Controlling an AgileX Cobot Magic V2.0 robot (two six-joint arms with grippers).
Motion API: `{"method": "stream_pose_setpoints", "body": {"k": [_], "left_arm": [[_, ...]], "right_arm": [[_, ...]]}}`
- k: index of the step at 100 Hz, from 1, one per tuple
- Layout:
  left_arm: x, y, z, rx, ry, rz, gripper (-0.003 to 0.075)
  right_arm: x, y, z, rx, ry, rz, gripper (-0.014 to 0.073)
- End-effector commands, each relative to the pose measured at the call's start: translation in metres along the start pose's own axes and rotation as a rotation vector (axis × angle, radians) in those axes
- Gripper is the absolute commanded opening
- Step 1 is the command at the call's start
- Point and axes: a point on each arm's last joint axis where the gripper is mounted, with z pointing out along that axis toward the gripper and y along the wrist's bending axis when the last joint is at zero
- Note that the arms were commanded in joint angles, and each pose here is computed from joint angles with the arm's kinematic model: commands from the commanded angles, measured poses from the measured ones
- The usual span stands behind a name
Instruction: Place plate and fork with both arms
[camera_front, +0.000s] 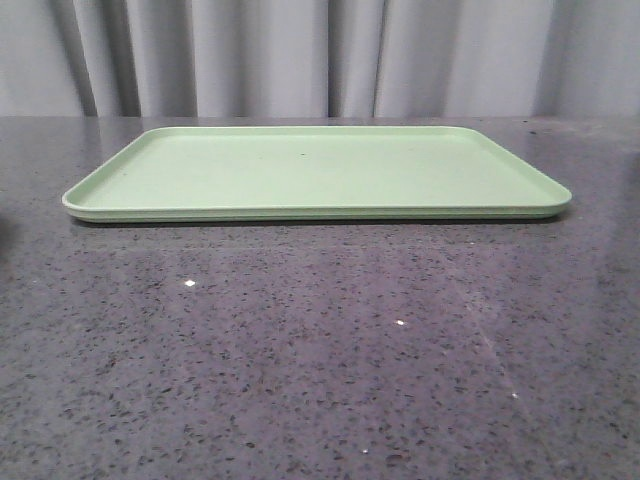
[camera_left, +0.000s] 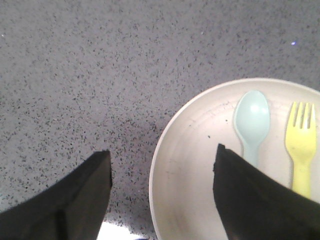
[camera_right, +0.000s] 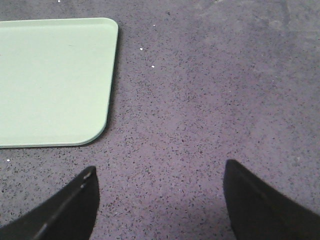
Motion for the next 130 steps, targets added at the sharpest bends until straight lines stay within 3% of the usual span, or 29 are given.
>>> {"method": "stream_pose_setpoints", "body": {"k": [1,21,53,92,115,130], "left_arm": [[-0.014,-0.002,0.002,0.013,-0.020,0.027,0.0439],[-0.017,-0.006,0.027,0.027,0.075,0.047,0.0385],[-0.017,0.006,0.051,-0.027,0.162,0.024,0.0386],[-0.010,0.004,0.089,-0.027,0.348,0.060,0.0385],[-0.008,0.002,0.095,-0.006,0.374,0.080,0.0382],[-0.007,0.001,0.099,0.001,0.393,0.087,0.0302]], "right_arm": [[-0.017,0.002,-0.005,-0.009,-0.103,-0.012,0.0528],[-0.017,0.002,-0.005,-0.009,-0.104,-0.012,0.0528],[-0.017,0.002,-0.005,-0.009,-0.103,-0.012,0.0528],[-0.017,0.002,-0.005,-0.009,-0.103,-0.012,0.0528],[-0.017,0.002,-0.005,-0.009,-0.103,-0.012,0.0528],[-0.017,0.002,-0.005,-0.009,-0.103,-0.012,0.0528]]}}
